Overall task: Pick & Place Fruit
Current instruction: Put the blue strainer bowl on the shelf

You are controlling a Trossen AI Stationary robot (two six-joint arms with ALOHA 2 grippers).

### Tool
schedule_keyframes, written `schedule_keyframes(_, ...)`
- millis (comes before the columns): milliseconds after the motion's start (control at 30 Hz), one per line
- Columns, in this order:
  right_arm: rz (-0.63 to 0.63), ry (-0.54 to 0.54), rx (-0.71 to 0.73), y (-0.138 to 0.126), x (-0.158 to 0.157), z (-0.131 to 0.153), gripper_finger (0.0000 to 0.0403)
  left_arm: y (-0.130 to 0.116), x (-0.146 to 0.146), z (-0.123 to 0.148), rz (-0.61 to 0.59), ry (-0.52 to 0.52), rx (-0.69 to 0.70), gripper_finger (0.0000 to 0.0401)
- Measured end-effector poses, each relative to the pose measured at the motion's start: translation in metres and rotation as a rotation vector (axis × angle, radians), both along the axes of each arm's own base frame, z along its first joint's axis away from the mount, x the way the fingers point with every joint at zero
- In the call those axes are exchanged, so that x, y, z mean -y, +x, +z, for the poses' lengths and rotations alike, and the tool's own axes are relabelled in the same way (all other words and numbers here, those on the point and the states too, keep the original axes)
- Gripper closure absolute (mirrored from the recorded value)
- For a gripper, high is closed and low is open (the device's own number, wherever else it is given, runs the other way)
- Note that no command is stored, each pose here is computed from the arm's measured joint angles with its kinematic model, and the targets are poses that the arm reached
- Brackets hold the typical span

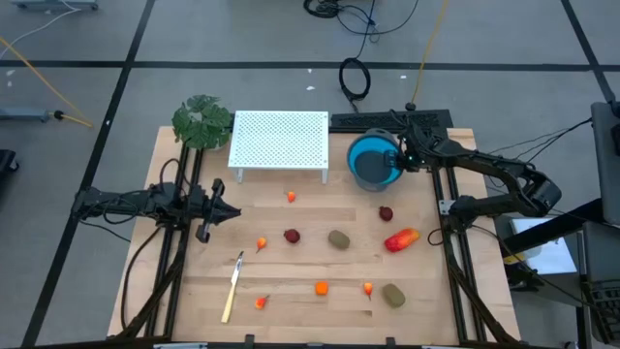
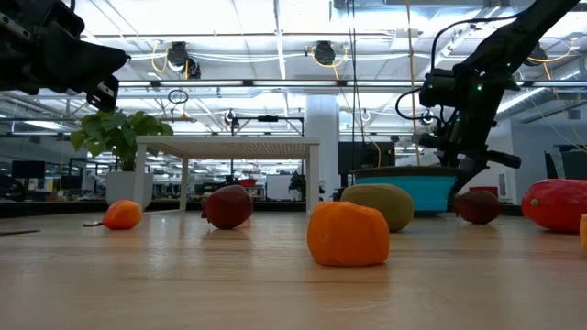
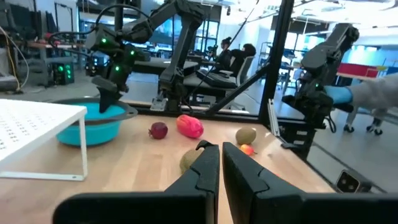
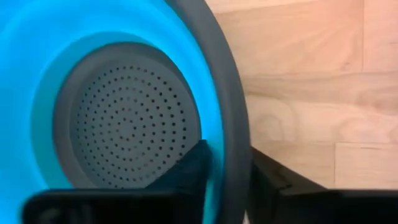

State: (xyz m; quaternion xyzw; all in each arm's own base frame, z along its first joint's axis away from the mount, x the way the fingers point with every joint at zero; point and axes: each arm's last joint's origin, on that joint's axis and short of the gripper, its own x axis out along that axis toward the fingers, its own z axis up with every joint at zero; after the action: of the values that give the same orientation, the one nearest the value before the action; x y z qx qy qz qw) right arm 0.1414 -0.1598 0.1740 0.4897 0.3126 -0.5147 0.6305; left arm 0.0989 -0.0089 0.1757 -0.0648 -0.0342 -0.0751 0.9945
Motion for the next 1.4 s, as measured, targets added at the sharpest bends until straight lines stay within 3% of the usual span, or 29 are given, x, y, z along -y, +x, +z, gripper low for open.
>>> schedule_keyframes(100,0.002,-0.007,0.003,0.000,0.000,0.000,0.0393,0.000,0.000,0.000,-0.002,-0.030,-0.004,0.0382)
schedule_keyframes(467,0.010,-0.078,0.059,-0.001,-0.001,0.014,0.0400,0.000,0.000,0.002,-0.006,-0.060,0.008,0.0382)
schedule_keyframes(867,0.026,-0.287,0.155,-0.001,-0.015,0.085,0.0402,0.000,0.000,0.004,-0.008,-0.089,0.030,0.0382)
schedule_keyframes(1200,0.101,-0.409,0.249,0.011,-0.026,0.136,0.0402,-0.003,0.000,0.017,-0.012,-0.096,0.164,0.0382)
schedule_keyframes(1400,0.145,-0.504,0.282,0.028,-0.037,0.154,0.0402,-0.003,-0.005,0.018,0.158,-0.158,0.180,0.0382)
